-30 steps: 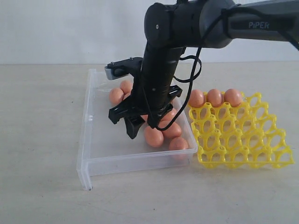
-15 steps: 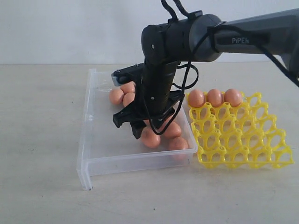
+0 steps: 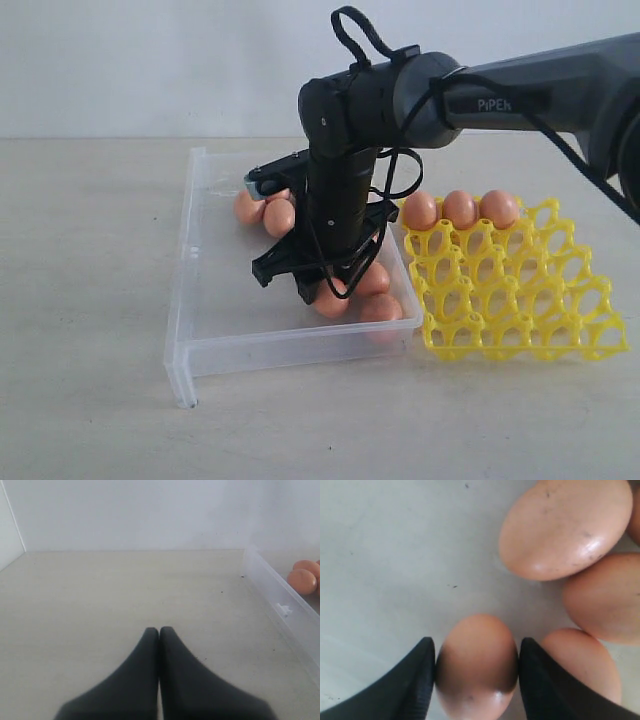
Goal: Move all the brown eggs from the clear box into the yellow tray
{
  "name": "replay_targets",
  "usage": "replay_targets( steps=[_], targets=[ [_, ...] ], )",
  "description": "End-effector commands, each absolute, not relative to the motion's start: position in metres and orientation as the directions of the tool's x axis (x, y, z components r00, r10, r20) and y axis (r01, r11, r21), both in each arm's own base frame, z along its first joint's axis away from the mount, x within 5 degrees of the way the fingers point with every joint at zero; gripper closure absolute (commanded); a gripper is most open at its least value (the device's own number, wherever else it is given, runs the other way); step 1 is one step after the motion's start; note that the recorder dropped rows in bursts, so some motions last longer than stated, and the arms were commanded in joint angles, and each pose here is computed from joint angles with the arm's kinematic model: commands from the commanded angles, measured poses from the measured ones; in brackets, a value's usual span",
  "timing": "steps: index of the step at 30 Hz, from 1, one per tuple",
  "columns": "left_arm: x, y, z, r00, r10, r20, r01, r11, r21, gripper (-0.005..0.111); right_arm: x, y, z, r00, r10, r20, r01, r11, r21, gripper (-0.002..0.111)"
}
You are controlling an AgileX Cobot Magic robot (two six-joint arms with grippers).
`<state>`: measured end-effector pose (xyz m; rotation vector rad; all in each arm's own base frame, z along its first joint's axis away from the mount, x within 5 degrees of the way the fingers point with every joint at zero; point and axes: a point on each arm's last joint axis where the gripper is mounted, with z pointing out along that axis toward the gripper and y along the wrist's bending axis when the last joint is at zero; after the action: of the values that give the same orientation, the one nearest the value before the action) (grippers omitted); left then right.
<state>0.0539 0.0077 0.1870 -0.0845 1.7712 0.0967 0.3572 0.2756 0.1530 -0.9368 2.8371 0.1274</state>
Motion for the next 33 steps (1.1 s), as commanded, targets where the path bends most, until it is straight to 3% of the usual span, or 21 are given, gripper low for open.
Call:
replay_targets(
  steps=[1, 9, 17, 21, 23, 26, 30, 33],
  targets=[
    [0.054, 0.007, 0.187, -0.197, -0.004, -0.980, -0.107, 0.994, 0.018, 0.111, 0.358, 0.274, 0.146, -0.783, -0.604, -0.146, -0.614, 0.789, 0.025, 0.108],
    [0.054, 0.007, 0.187, -0.197, -0.004, -0.980, -0.107, 0.994, 0.018, 0.111, 0.361, 0.278, 0.158, -0.773, -0.589, -0.236, -0.612, 0.790, 0.031, 0.108],
    [0.054, 0.007, 0.187, -0.197, -0.004, -0.980, -0.107, 0.994, 0.018, 0.111, 0.372, 0.295, 0.226, -0.687, -0.372, -0.624, -0.578, 0.801, 0.159, 0.108],
    [0.054, 0.007, 0.187, -0.197, -0.004, -0.980, -0.107, 0.994, 0.018, 0.111, 0.363, 0.297, 0.269, -0.583, -0.325, -0.745, -0.660, 0.724, 0.200, 0.108],
    [0.054, 0.007, 0.187, -0.197, -0.004, -0.980, -0.107, 0.994, 0.018, 0.111, 0.350, 0.290, 0.295, -0.460, -0.248, -0.852, -0.706, 0.684, 0.182, 0.108],
    [0.054, 0.007, 0.187, -0.197, -0.004, -0.980, -0.107, 0.994, 0.018, 0.111, 0.338, 0.271, 0.297, -0.403, -0.131, -0.906, -0.640, 0.748, 0.177, 0.109],
    [0.054, 0.007, 0.187, -0.197, -0.004, -0.980, -0.107, 0.994, 0.018, 0.111, 0.320, 0.246, 0.274, -0.390, -0.192, -0.900, -0.597, 0.797, 0.089, 0.109],
    [0.054, 0.007, 0.187, -0.197, -0.003, -0.980, -0.107, 0.994, 0.018, 0.111, 0.319, 0.226, 0.270, -0.343, -0.167, -0.924, -0.478, 0.878, 0.019, 0.109]
  ],
)
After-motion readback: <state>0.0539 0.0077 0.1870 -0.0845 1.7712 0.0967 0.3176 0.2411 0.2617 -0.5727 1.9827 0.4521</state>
